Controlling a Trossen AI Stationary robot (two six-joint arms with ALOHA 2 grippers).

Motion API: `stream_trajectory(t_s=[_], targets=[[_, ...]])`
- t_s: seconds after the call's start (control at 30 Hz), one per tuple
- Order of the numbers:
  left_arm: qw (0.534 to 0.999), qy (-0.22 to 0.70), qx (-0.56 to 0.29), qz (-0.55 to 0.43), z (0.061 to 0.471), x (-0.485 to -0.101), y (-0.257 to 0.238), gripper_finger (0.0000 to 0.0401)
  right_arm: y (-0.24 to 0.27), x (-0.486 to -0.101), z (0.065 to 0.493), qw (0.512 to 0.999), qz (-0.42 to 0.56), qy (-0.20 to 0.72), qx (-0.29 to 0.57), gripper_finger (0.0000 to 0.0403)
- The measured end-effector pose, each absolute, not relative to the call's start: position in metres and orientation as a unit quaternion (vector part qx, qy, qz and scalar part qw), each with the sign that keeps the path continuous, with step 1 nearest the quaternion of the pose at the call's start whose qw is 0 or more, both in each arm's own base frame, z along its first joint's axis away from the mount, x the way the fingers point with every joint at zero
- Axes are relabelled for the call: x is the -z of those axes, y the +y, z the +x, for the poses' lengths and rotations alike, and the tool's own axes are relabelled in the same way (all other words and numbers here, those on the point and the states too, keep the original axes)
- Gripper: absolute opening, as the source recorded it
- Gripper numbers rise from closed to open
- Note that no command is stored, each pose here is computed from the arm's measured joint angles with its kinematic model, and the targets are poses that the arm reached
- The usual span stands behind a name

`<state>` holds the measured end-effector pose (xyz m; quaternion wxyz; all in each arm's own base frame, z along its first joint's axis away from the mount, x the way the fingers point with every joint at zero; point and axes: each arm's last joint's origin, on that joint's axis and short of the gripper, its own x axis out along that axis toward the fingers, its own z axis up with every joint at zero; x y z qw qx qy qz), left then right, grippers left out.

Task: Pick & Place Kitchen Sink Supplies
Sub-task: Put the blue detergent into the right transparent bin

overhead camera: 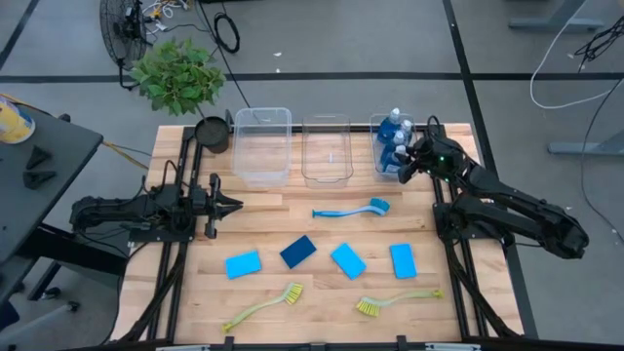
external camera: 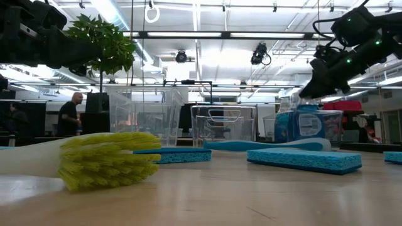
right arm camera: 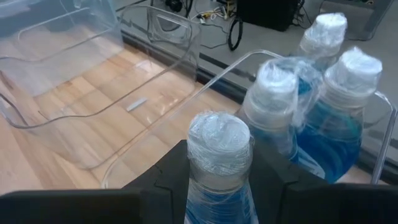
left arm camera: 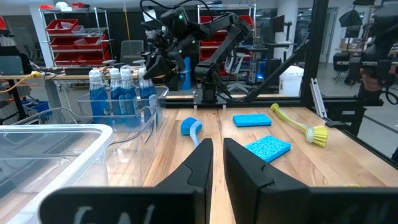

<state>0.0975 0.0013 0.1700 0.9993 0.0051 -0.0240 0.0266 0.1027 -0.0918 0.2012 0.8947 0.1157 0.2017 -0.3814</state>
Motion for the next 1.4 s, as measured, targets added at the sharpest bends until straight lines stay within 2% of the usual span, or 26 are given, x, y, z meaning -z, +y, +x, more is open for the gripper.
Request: stream_trajectory(t_s=[0.53, 1.17, 1.4], targets=[[0.999, -0.024, -0.026, 0.005, 0.0975, -0.1700, 0.0013, 0.0044, -0.0938, -0.2048, 0.1039, 0.898, 0.079, 0.189, 0.389, 0.0126], [0.999, -0.024, -0.027, 0.005, 0.0975, -0.1700, 0.0013, 0.0044, -0.0975, -0.1991, 0.1081, 0.895, 0.065, 0.218, 0.383, 0.0126], [0.999, -0.024, -0.026, 0.005, 0.0975, -0.1699, 0.0013, 0.0044, -0.0976, -0.1989, 0.1080, 0.893, 0.083, 0.211, 0.389, 0.0160]])
